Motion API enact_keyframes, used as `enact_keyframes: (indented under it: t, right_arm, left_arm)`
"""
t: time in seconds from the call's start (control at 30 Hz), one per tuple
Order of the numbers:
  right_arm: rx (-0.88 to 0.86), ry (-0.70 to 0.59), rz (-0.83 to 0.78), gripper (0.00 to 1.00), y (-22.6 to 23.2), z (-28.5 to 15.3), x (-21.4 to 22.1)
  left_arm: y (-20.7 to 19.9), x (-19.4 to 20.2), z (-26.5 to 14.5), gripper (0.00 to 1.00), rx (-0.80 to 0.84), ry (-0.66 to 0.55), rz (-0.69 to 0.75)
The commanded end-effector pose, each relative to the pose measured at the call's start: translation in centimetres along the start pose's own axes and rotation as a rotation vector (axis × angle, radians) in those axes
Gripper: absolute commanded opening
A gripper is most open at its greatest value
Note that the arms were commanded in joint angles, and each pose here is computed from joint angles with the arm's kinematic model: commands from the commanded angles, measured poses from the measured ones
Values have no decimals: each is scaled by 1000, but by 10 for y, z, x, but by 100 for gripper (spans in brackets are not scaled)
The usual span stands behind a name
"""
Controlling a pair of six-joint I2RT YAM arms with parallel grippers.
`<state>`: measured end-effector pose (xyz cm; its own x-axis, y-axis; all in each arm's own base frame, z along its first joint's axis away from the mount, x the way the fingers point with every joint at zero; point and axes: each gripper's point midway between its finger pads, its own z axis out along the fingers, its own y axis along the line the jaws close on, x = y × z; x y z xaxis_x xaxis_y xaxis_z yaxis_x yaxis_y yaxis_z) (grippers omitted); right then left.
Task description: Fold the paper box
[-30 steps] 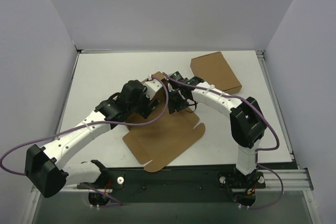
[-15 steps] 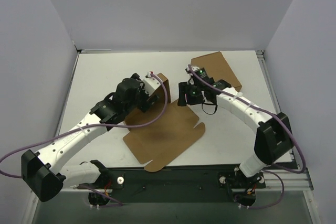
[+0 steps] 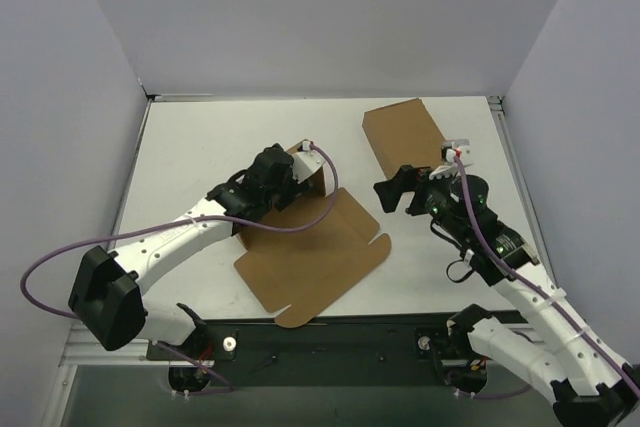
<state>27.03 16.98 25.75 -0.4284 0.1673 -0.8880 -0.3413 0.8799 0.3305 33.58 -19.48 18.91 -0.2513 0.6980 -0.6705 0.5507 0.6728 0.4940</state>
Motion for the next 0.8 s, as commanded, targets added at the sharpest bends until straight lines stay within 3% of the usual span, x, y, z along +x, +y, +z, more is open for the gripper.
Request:
enact_keyframes:
  t: [0.0, 0.07, 0.3, 0.57, 0.77]
  right_arm:
    - [14, -185, 56, 100, -8, -10, -23]
    - [17, -185, 33, 99, -10, -12, -22]
    - [53, -38, 26, 93, -14, -7, -1]
    - [67, -11, 80, 92, -12, -29, -1]
    - [46, 4, 117, 92, -11, -51, 10]
  left_arm:
    - [25, -16, 12, 70, -135, -14, -10]
    - [30, -11, 16, 58, -155, 5, -59]
    - [38, 40, 43, 45, -89, 104, -350]
    - [39, 111, 59, 44, -27, 209, -686]
    - [0, 131, 65, 56, 94, 277, -834]
